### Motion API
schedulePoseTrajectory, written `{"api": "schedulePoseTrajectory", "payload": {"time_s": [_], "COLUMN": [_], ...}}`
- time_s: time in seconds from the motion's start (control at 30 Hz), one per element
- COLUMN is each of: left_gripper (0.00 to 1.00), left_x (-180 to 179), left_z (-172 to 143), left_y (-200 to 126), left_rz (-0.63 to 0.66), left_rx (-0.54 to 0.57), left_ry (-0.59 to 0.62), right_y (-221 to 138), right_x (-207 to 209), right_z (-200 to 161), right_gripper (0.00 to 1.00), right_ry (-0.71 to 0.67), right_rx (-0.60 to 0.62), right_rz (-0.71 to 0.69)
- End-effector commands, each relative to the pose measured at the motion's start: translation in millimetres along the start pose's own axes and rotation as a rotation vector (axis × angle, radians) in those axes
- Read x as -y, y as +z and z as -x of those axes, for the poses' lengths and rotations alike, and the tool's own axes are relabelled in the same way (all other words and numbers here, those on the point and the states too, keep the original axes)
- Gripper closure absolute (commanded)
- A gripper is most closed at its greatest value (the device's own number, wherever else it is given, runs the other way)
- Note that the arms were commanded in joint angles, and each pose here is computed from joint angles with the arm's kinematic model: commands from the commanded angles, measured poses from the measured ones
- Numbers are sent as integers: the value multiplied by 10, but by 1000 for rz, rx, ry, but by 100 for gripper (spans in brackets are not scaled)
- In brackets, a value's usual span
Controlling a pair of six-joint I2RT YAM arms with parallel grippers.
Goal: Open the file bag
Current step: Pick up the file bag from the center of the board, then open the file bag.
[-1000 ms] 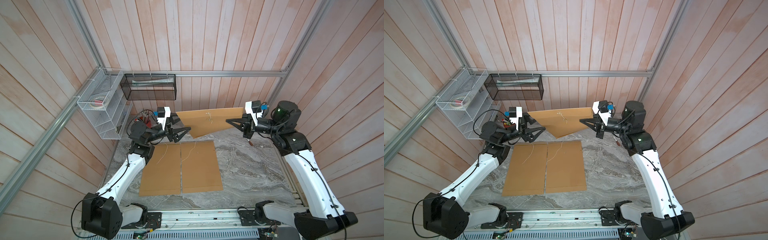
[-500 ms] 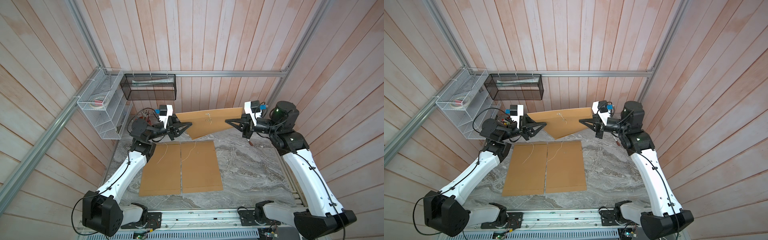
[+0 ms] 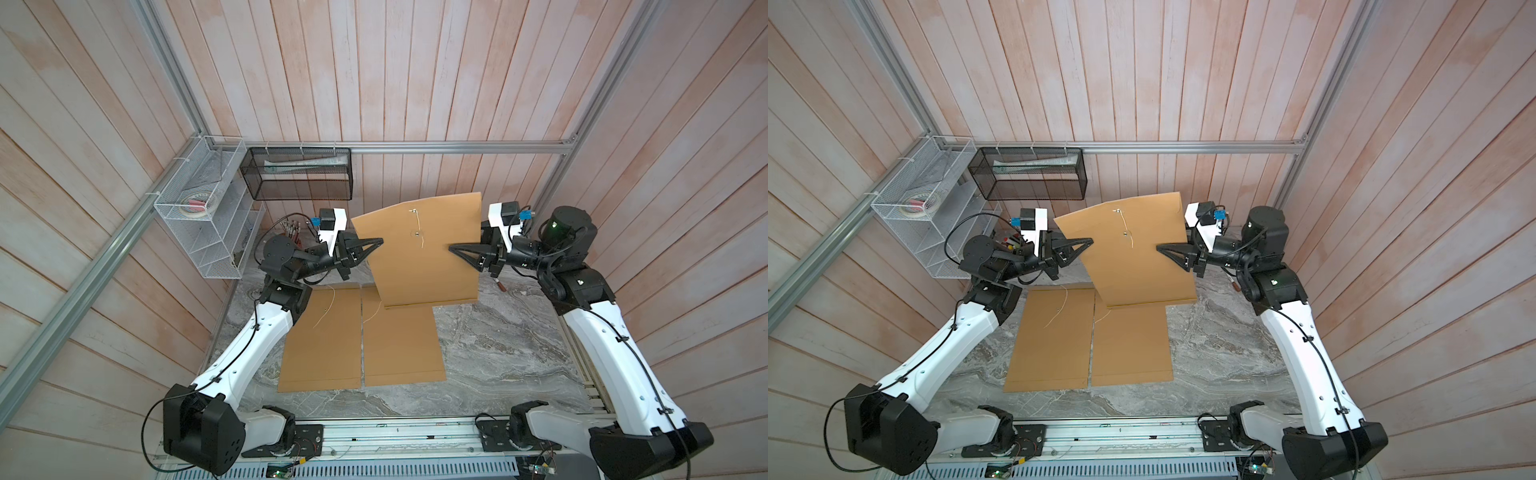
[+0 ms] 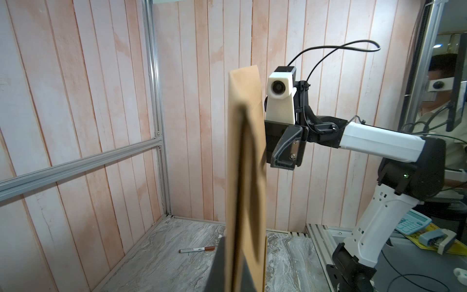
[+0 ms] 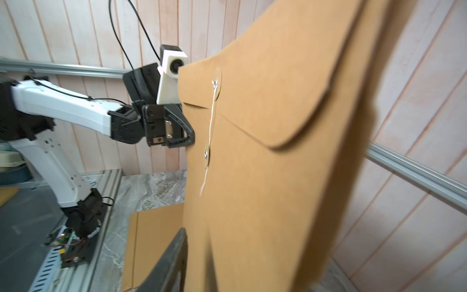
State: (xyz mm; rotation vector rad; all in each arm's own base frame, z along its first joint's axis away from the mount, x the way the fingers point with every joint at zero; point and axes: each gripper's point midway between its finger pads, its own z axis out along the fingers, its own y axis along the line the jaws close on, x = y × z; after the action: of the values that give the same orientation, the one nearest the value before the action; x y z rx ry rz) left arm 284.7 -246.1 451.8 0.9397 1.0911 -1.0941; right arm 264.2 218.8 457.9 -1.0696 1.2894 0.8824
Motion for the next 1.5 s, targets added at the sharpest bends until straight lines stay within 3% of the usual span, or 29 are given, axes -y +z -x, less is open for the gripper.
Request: {"api": "schedulePoseTrajectory", "payload": {"time_s": [0.0, 0.23, 0.5, 0.73, 1.0, 1.47], "left_gripper": [100, 100, 100, 100, 100, 100], "left_x": [42, 62, -31, 31, 182, 267], "left_z": [186, 242, 257, 227, 167, 110], "left_y": [-55, -173, -274, -163, -59, 42], "left_rz": [62, 160, 279, 261, 215, 167], "left_rx": [16, -19, -19, -25, -30, -36], "left_ry": [72, 115, 113, 106, 85, 71], "right_y": [-100, -350, -295, 204, 512, 663], "right_x": [130, 348, 327, 97, 71, -25], "right_z": [47, -111, -122, 2, 70, 62], "right_gripper": [47, 41, 47, 67, 69, 68], "right_ry": [15, 52, 95, 95, 95, 90], "right_rx": [30, 27, 36, 121, 192, 210], "right_rz": [-147, -415, -487, -446, -401, -303]}}
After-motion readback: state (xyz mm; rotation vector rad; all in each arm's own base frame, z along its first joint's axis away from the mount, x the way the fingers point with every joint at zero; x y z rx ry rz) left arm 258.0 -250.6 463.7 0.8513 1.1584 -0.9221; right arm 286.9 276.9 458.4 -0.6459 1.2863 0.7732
